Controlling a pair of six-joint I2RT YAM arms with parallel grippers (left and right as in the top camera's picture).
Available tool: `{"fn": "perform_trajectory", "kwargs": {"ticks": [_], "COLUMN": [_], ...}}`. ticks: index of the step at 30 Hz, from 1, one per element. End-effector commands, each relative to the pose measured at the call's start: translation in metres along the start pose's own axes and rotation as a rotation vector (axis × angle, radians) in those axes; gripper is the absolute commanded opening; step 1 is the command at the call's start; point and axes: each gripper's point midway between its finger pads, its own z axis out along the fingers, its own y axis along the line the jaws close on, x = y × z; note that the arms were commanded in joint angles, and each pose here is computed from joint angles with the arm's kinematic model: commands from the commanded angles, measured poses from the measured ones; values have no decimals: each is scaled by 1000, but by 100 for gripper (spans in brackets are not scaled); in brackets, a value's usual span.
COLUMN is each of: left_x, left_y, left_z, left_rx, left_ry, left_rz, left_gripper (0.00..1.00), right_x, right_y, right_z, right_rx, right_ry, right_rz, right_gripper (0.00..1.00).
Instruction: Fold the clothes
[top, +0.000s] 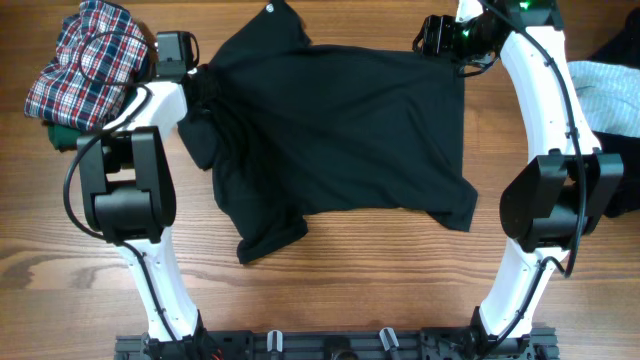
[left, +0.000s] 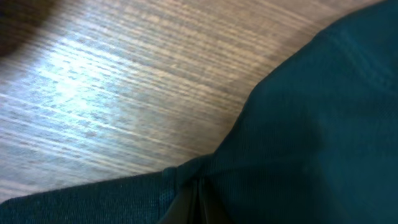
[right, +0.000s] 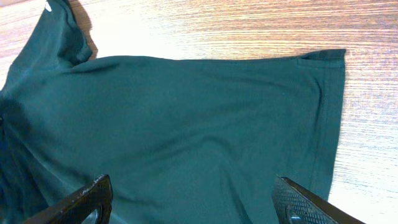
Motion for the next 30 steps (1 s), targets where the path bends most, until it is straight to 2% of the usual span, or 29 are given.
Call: {"fn": "perform_trajectory", "kwargs": {"ticks": [1, 9, 16, 22, 26, 30], "left_x": [39, 2, 5, 46, 84, 99], "left_y": [32, -2, -27, -39, -30, -30], "left_z": [20, -39, -92, -132, -156, -172], "left_rx": [-126, -107, -49, 20, -27, -56], "left_ry": [140, 148, 203, 385, 552, 609], "left_rz": [48, 93, 119, 122, 153, 185], "left_gripper": [4, 4, 4, 4, 4, 4], "right_x": [-3, -3, 5, 47, 75, 84], "right_y": [7, 14, 16, 14, 12, 16], "right_z": [-1, -28, -62, -74, -80, -94], "right_rx": [-20, -22, 15, 40, 58, 72], "right_ry": [-8, -28, -29, 125, 237, 253], "right_rz": [-5, -8, 25, 84, 113, 107], "right_gripper": [83, 91, 93, 90, 75, 70]}}
